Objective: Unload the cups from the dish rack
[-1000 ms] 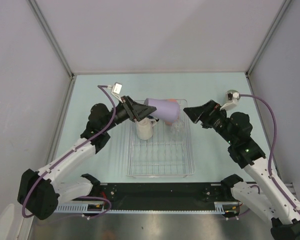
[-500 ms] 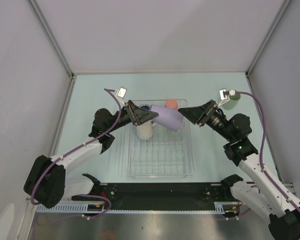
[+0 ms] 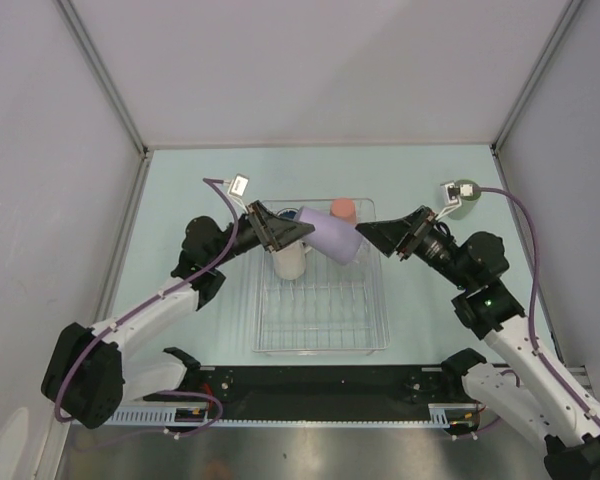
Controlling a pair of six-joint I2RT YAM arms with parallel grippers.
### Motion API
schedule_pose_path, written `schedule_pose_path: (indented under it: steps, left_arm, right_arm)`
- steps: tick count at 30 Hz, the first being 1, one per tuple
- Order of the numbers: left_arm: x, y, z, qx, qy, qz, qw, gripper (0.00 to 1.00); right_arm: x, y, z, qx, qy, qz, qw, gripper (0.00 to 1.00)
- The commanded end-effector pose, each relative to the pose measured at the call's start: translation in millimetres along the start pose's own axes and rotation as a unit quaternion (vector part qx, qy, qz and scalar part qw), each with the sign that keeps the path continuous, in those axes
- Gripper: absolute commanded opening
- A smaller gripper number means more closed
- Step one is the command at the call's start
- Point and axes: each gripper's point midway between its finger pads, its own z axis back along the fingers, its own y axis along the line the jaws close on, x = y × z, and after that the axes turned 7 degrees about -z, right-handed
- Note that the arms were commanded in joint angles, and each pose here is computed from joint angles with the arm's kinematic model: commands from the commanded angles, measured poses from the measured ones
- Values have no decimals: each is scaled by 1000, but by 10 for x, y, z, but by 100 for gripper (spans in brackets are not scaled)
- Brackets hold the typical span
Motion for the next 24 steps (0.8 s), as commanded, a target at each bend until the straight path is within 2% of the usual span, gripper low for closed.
schedule_pose_path:
  steps: [1,10,24]
  left_arm:
    - [359,-115,-1,23,-50,-74,996,0]
    - [464,-130,17,29,-76,-86,993,0]
    - [532,-349,68,3,-87,-89,992,0]
  right_arm:
    - [88,178,85,-3,-9,37,999,92]
    - [-202,79,-5,-5,19,15,1000,92]
    - [-301,-68,-142,-7,26,10,1000,92]
